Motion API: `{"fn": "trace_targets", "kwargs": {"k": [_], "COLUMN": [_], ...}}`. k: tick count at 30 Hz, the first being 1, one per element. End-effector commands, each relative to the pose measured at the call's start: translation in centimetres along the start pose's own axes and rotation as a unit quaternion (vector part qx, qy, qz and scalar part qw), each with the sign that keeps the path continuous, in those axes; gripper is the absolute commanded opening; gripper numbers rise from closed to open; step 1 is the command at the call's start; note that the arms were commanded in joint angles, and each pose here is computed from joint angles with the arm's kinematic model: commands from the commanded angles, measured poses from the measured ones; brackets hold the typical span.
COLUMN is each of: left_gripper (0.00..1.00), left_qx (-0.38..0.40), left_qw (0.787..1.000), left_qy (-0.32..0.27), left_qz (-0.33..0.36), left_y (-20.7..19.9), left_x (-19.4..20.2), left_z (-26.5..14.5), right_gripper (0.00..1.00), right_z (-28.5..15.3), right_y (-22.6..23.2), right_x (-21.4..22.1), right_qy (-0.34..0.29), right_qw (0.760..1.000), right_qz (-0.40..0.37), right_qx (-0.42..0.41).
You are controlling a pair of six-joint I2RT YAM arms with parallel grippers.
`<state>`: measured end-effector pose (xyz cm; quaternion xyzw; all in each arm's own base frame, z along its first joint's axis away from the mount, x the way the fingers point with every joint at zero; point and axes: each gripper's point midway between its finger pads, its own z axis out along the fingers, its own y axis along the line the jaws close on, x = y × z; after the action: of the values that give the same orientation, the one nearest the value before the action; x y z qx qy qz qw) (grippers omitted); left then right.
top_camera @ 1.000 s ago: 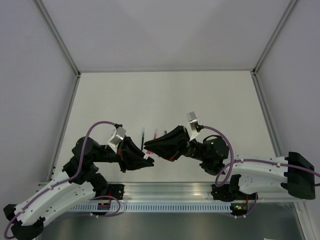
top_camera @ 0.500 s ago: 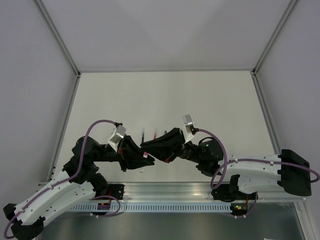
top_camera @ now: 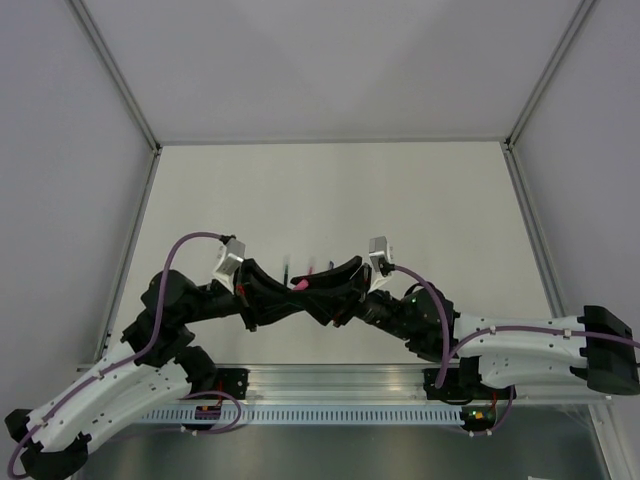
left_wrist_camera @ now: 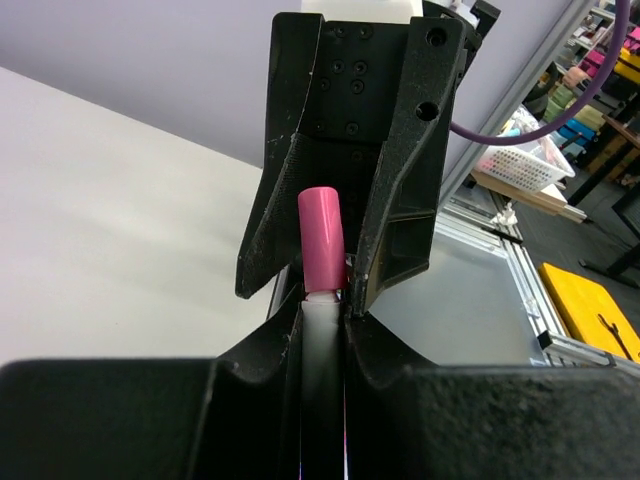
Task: Insert the pens into the pen caps
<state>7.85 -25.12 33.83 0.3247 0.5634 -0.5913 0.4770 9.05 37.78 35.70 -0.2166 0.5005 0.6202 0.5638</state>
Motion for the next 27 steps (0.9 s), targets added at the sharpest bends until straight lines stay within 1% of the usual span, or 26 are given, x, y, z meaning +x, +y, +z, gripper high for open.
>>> {"fn": "trace_targets", "kwargs": {"k": [1, 3, 5, 7, 8, 11, 13, 19, 22, 23, 24, 27], "left_gripper": [0.02, 0.02, 0.02, 0.02, 0.02, 0.02, 0.02, 0.02, 0.02, 0.02, 0.02, 0.02], "left_qx": [-0.004, -0.007, -0.011, -0.012, -0.012, -0.009, -0.005, -0.002, -0.013, -0.016, -0.020, -0.012], "left_qw": [0.989, 0.990, 0.991, 0.990, 0.991, 0.991, 0.991, 0.990, 0.989, 0.986, 0.984, 0.979], "left_qy": [-0.131, -0.125, -0.118, -0.121, -0.119, -0.118, -0.116, -0.124, -0.136, -0.157, -0.166, -0.199], "left_qz": [0.073, 0.070, 0.066, 0.067, 0.065, 0.064, 0.065, 0.064, 0.062, 0.060, 0.055, 0.040], "left_y": [-1.1, -0.5, 0.1, 0.2, 0.4, 0.5, 0.6, 0.7, 1.0, 0.8, 1.1, 0.5], "left_x": [-7.4, -6.5, -5.7, -5.6, -5.2, -4.8, -4.6, -4.3, -4.7, -5.5, -5.5, -6.8], "left_z": [0.1, 0.3, 0.4, 0.4, 0.5, 0.6, 0.6, 0.6, 0.5, 0.2, 0.1, -0.3], "right_gripper": [0.45, 0.47, 0.53, 0.59, 0.59, 0.58, 0.58, 0.60, 0.64, 0.67, 0.68, 0.72], "right_z": [-3.7, -3.0, -2.3, -2.2, -1.7, -1.4, -1.5, -2.2, -3.0, -3.1, -3.1, -2.9], "right_y": [-1.6, -1.5, -1.1, -1.0, -0.7, -0.3, -0.3, 0.1, 0.2, 0.1, 0.2, 1.2], "right_x": [10.4, 9.0, 7.3, 6.6, 5.2, 3.4, 2.9, -0.1, -0.3, -0.3, -0.2, 1.0], "right_qy": [0.190, 0.172, 0.154, 0.153, 0.140, 0.131, 0.136, 0.117, 0.121, 0.121, 0.121, 0.135], "right_qw": [0.981, 0.984, 0.987, 0.987, 0.989, 0.989, 0.988, 0.989, 0.988, 0.988, 0.988, 0.986], "right_qz": [-0.019, -0.025, -0.026, -0.033, -0.040, -0.056, -0.064, -0.076, -0.086, -0.088, -0.093, -0.097], "right_qx": [0.020, 0.027, 0.026, 0.029, 0.030, 0.030, 0.033, 0.040, 0.037, 0.038, 0.032, -0.008]}}
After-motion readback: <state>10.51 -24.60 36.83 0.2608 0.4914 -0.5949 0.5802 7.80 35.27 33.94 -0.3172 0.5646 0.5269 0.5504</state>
